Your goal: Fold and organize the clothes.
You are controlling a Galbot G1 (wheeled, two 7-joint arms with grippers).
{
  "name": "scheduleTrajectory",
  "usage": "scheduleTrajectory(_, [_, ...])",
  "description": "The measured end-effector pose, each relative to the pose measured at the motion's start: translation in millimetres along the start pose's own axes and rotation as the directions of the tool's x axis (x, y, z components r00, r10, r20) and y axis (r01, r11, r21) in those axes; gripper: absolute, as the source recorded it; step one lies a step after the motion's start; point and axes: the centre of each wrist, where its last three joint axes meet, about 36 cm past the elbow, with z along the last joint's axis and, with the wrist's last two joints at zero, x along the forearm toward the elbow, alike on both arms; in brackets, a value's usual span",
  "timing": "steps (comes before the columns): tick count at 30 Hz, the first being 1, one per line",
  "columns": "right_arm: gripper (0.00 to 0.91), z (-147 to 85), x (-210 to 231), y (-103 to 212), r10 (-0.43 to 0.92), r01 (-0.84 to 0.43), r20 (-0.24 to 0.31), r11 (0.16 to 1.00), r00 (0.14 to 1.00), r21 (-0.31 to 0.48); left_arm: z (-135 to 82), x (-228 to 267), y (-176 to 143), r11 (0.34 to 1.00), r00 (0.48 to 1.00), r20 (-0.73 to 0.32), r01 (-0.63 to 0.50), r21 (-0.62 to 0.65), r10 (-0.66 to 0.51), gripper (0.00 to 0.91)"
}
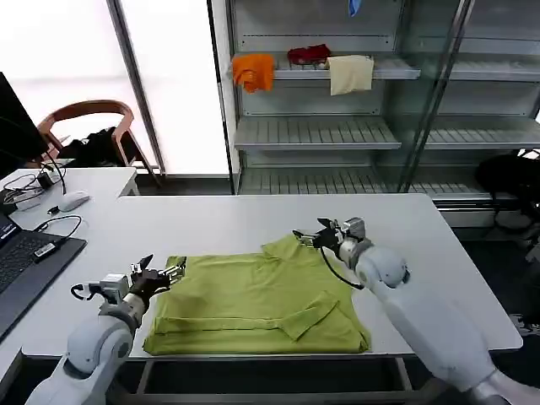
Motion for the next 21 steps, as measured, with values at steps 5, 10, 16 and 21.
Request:
scheduleTrajectory(5, [0.907, -3, -13, 1, -0.013, 0.013, -0.039, 1.0, 0.999, 0.014, -1, -21, 7, 1.0, 0.999, -0.034, -0.005, -0.012, 0.004, 0.907])
scheduleTrajectory(10, [0.907, -4, -21, 5, -0.024, 0.026, -0.065, 0.999, 0.998, 0.028, 0, -37, 11, 1.0, 0.998, -0.059, -0.006, -0.018, 0.005, 0.907])
scheduleTrajectory(16, [0.796, -5, -25, 7, -0.032, 0.036, -0.083, 0.998, 0.996, 0.043, 5, -46, 15, 1.0, 0.996, -0.085, -0.005, -0.016, 0.004, 0.736])
scheduleTrajectory(21, [0.615, -4, -27, 8, -0.038, 0.043, -0.09, 0.998, 0.995, 0.049, 8, -48, 18, 1.0, 0.995, -0.096, -0.01, -0.012, 0.009, 0.343])
